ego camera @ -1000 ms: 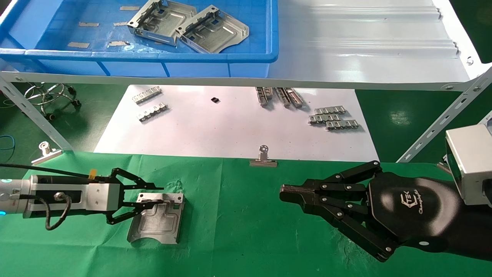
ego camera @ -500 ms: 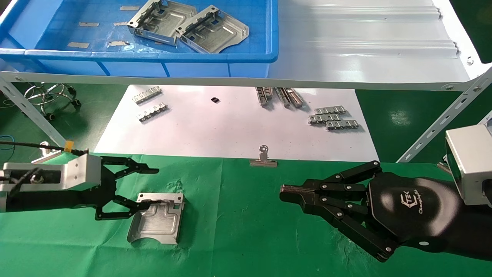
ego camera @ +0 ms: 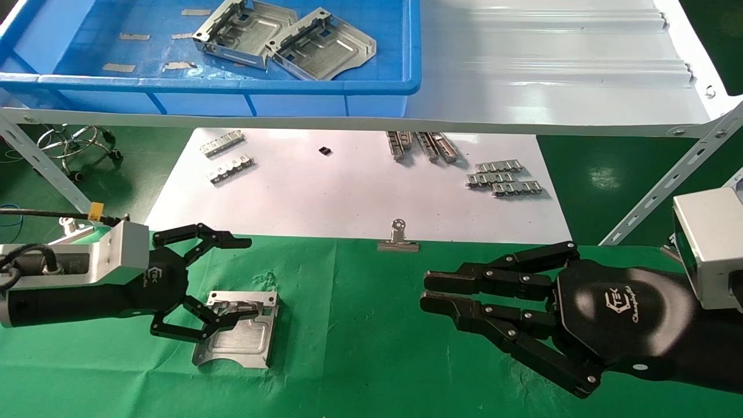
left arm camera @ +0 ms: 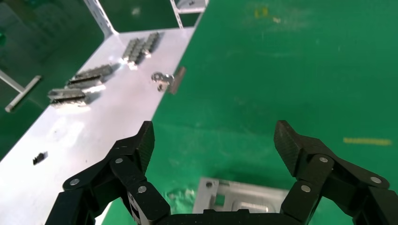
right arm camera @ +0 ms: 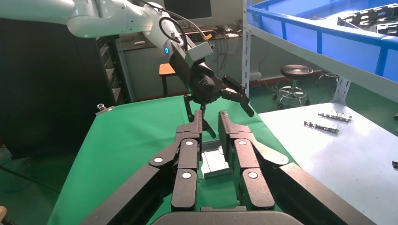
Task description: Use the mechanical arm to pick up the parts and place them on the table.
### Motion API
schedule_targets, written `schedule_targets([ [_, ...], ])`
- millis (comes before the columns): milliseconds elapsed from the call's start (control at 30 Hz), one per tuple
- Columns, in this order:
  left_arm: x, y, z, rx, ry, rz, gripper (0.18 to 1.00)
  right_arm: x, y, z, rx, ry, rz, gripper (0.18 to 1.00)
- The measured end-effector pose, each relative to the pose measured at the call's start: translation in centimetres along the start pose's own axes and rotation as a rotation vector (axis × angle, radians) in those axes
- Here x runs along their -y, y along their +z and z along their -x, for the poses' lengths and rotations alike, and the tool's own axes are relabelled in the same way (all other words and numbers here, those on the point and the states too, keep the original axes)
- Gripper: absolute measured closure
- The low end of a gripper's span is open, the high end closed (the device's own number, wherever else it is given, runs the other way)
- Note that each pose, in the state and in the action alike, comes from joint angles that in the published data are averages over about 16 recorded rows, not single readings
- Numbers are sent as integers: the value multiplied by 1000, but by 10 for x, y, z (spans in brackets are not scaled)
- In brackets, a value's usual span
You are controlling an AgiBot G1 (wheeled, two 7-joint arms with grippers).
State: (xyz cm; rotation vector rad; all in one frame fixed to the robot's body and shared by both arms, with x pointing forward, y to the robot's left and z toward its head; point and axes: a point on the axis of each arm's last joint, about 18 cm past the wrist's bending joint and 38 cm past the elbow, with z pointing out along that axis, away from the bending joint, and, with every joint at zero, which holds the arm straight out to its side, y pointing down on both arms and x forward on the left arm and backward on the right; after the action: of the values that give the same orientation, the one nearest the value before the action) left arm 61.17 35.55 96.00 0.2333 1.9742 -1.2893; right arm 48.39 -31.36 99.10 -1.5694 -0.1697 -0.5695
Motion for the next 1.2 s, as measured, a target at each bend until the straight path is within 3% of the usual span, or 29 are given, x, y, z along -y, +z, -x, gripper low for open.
schedule_targets([
  [133, 7, 1, -4, 1, -23, -39, 273, 0, 0, 0, 0, 0, 0, 899],
  [433, 27, 1, -15, -5, -71, -122, 197, 0, 0, 0, 0, 0, 0, 725],
  [867, 59, -7, -37, -32, -135, -227, 184, 0, 0, 0, 0, 0, 0, 416],
  [1200, 88, -16, -58, -73, -179, -291, 184, 0, 0, 0, 0, 0, 0, 266],
])
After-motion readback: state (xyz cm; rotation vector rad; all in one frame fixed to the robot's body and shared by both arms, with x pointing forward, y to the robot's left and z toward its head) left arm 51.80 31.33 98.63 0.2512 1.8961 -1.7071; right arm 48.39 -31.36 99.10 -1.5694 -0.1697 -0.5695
